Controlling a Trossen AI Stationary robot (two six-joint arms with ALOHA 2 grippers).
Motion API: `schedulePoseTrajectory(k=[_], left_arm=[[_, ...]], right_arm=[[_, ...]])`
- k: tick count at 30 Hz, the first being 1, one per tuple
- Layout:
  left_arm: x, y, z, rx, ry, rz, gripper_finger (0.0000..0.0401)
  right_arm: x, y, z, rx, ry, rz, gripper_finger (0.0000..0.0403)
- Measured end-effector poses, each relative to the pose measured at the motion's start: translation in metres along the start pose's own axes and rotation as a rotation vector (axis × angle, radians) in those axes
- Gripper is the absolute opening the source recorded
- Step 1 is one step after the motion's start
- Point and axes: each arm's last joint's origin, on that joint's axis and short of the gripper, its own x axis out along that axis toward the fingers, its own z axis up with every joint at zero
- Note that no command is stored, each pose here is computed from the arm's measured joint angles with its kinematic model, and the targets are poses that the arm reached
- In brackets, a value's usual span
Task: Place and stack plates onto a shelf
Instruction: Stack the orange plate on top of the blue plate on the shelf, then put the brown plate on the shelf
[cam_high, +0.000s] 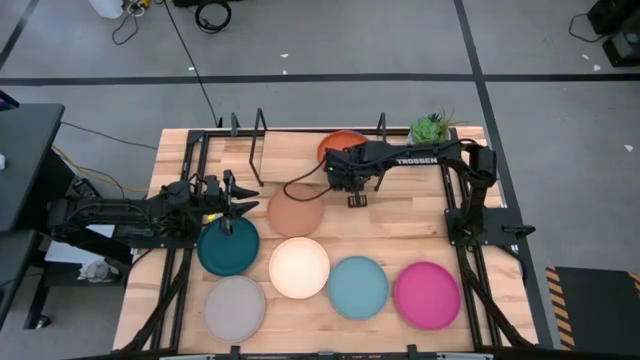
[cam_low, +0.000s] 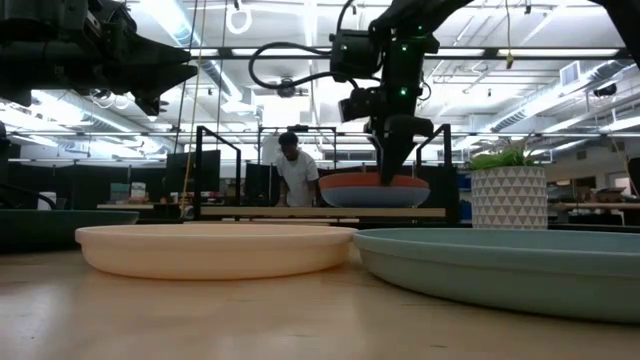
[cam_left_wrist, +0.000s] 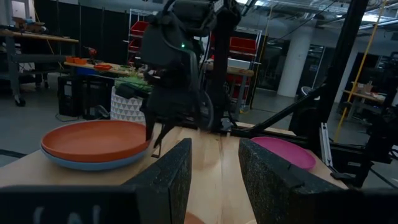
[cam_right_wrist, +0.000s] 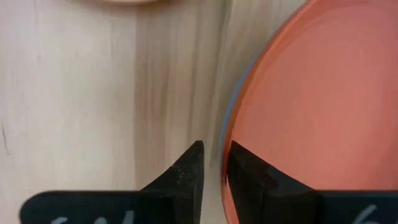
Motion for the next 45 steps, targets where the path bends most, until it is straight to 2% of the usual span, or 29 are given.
schedulePoseTrajectory(k=[6,10,13,16,19,23,28,33,36,41,45], left_arm=[[0.000,0.000,0.000,0.000,0.000,0.000,0.0141],[0.000,0.000,0.000,0.000,0.000,0.000,0.0141],[0.000,0.000,0.000,0.000,0.000,0.000,0.0141],[0.000,0.000,0.000,0.000,0.000,0.000,0.0141],[0.000,0.000,0.000,0.000,0.000,0.000,0.0141],[0.000,0.000,0.000,-0.002,-0.001,0.000,0.0141],[0.000,0.000,0.000,-0.010,-0.002,0.000,0.0141],[0.000,0.000,0.000,-0.011,-0.002,0.000,0.0141],[0.000,0.000,0.000,-0.026,-0.002,0.001,0.0141],[0.000,0.000,-0.003,-0.065,0.038,-0.011,0.0141],[0.000,-0.003,0.005,-0.067,0.096,-0.048,0.0141]], right_arm=[[-0.001,0.006,0.002,-0.014,0.000,-0.004,0.0082],[-0.013,0.007,0.006,-0.016,0.036,-0.111,0.0083],[-0.026,0.011,0.013,-0.016,0.029,-0.145,0.0083],[-0.036,0.022,0.023,-0.011,-0.045,-0.116,0.0083],[-0.037,0.044,0.032,-0.074,-0.124,-0.039,0.0083],[-0.026,0.079,0.045,-0.214,-0.196,-0.015,0.0083],[0.006,0.106,0.059,-0.285,-0.199,0.037,0.0083],[0.036,0.111,0.070,-0.362,-0.139,0.017,0.0083],[0.042,0.111,0.080,-0.408,-0.145,-0.023,0.0083],[0.052,0.112,0.085,-0.497,-0.132,-0.027,0.0083],[0.053,0.112,0.084,-0.513,-0.135,-0.030,0.0083]])
